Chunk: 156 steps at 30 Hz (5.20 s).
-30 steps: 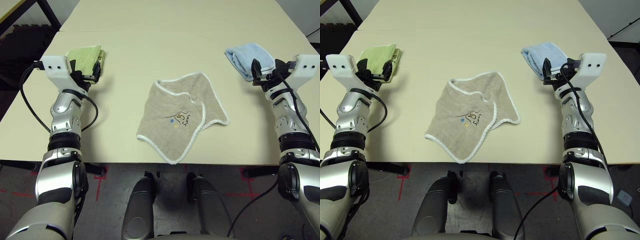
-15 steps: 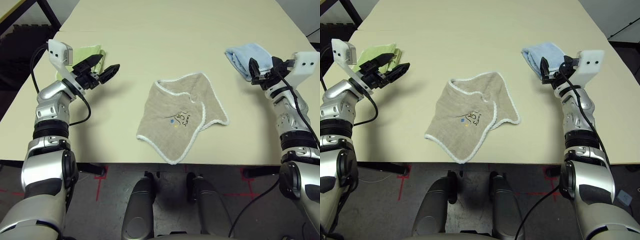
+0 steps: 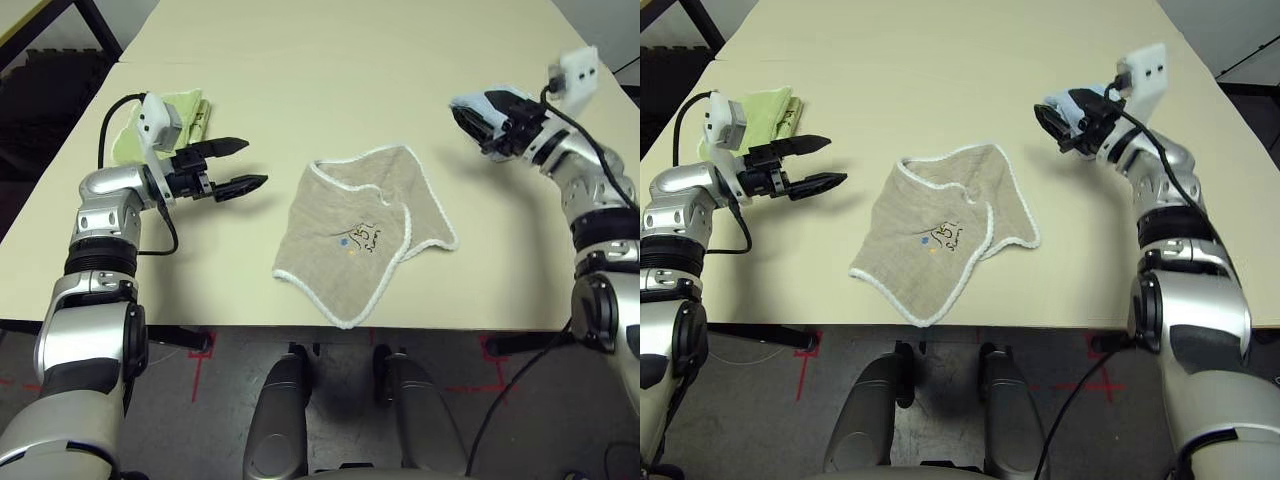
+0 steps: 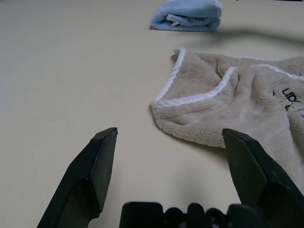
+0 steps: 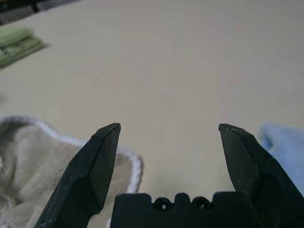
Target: Fold the towel and set it aside.
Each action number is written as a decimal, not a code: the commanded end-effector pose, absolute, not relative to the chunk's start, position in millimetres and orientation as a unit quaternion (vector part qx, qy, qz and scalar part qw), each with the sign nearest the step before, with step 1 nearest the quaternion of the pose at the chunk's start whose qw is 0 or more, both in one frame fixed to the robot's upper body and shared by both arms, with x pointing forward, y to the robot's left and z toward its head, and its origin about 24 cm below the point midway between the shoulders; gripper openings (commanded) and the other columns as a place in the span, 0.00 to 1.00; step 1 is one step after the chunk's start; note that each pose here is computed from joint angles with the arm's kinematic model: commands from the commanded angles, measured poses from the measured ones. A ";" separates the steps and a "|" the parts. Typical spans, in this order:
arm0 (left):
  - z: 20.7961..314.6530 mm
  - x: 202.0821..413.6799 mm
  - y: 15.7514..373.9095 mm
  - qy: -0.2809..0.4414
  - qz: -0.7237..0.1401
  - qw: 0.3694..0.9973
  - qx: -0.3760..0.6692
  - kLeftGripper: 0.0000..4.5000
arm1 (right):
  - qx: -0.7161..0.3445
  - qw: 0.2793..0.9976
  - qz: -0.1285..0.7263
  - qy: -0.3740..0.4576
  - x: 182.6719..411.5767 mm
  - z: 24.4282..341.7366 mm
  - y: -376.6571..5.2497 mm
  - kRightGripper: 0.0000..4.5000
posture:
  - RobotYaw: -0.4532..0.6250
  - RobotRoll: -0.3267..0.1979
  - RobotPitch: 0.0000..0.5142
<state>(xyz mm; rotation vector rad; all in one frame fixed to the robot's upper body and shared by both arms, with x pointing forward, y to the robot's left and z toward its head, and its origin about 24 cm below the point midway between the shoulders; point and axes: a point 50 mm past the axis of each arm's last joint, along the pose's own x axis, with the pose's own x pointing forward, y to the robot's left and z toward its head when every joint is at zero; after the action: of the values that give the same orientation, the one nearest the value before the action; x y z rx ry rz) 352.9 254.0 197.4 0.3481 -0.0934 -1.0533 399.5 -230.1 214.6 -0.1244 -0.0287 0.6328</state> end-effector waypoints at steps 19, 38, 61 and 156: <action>204.8 351.6 250.2 -0.045 -0.522 0.836 0.164 0.99 | -0.231 0.913 0.321 0.102 410.6 230.3 -210.4 1.00 | 0.57 0.62 0.56; 226.9 343.6 241.0 -0.080 -0.491 0.855 0.145 0.99 | -0.211 0.921 0.324 0.045 407.5 257.3 -218.3 1.00 | 0.53 0.62 0.86; 241.9 315.4 239.5 -0.096 -0.520 0.827 0.192 0.99 | -0.284 0.890 0.346 0.089 412.2 252.7 -195.3 1.00 | 0.62 0.62 0.84; 266.9 382.4 185.6 -0.166 -0.424 0.889 0.054 1.00 | 0.058 0.746 0.445 -0.493 328.1 492.2 -119.4 0.00 | 0.46 0.62 0.53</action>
<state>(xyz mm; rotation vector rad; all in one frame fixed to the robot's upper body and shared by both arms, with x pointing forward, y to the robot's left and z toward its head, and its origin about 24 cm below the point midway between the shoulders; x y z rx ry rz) 380.7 186.6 259.5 0.1459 -0.3259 -0.9206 349.3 -119.3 467.0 0.2104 -0.9750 0.9449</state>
